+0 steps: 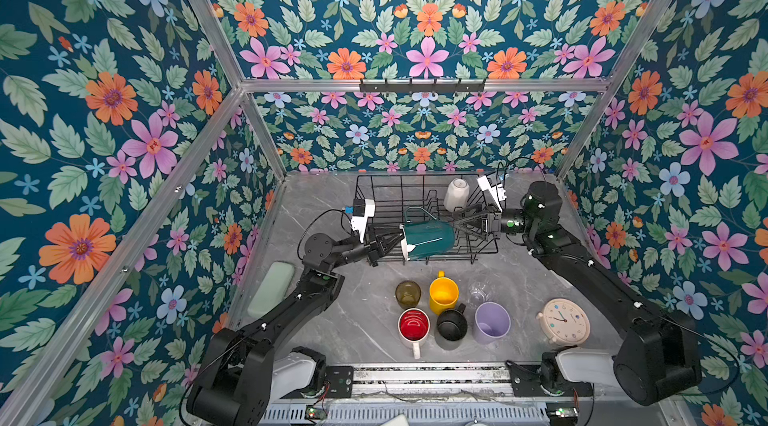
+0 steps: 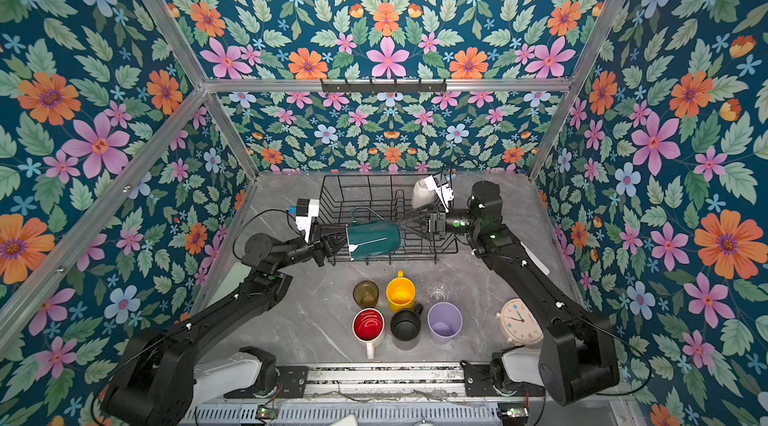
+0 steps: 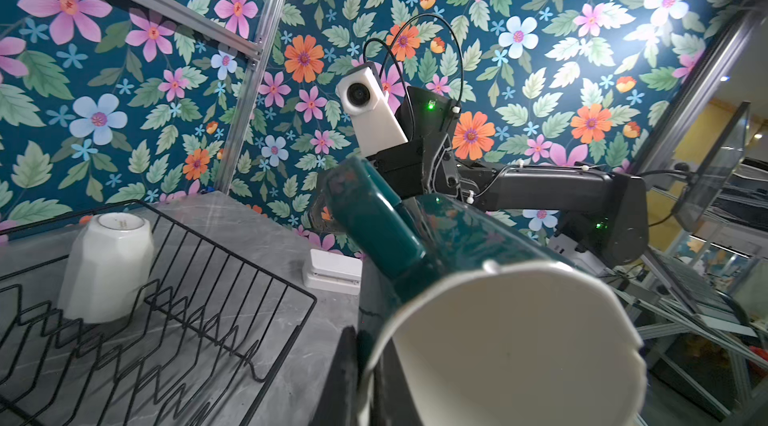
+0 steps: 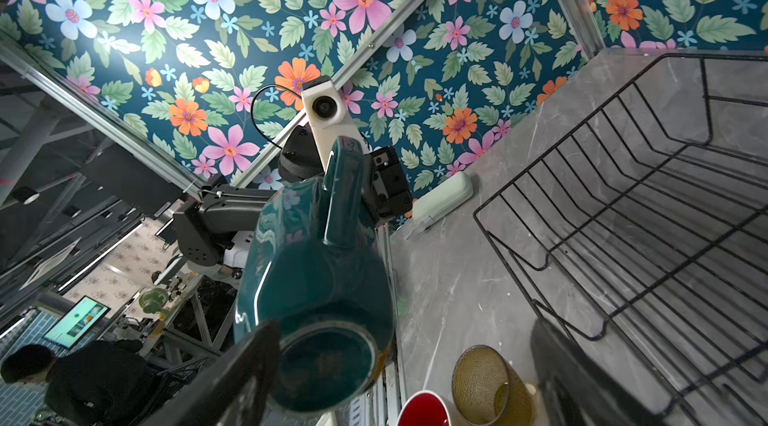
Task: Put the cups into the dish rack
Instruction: 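Lift the green mug with the left gripper and carry it over the rack, then bring the right gripper to the held green mug and close on its body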
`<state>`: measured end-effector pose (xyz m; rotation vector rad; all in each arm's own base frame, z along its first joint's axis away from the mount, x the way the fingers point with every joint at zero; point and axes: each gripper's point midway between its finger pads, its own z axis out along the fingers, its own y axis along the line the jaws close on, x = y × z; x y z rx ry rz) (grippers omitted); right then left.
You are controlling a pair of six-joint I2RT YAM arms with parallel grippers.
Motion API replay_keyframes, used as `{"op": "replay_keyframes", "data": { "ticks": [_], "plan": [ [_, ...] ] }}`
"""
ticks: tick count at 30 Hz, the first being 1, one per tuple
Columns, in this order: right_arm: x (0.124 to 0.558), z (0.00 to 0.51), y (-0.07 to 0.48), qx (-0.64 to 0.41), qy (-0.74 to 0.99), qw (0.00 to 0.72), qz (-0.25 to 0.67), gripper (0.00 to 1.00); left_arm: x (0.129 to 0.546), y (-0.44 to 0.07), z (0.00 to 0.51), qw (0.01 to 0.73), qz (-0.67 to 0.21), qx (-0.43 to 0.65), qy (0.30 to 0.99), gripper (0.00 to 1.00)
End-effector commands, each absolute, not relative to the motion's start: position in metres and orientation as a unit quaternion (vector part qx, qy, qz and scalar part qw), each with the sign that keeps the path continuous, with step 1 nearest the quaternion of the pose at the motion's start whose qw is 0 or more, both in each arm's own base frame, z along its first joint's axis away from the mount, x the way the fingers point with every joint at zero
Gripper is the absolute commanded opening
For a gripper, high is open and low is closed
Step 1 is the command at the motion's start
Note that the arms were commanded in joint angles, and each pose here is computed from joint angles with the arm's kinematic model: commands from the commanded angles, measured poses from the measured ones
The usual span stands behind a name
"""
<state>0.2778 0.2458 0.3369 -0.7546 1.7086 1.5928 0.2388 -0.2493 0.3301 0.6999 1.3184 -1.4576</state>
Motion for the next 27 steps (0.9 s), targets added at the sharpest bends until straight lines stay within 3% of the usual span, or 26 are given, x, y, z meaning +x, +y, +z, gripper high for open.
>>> {"op": "replay_keyframes", "data": {
  "ticks": [1,27],
  "plan": [
    [0.263,0.352,0.245,-0.318,0.630,0.350,0.617,0.94,0.226,-0.246,0.355,0.529,-0.613,0.313,0.497,0.00],
    [0.221,0.357,0.290,-0.374,0.604,0.320,0.627,0.94,0.226,-0.246,0.354,0.524,-0.622,0.309,0.493,0.00]
  ]
}}
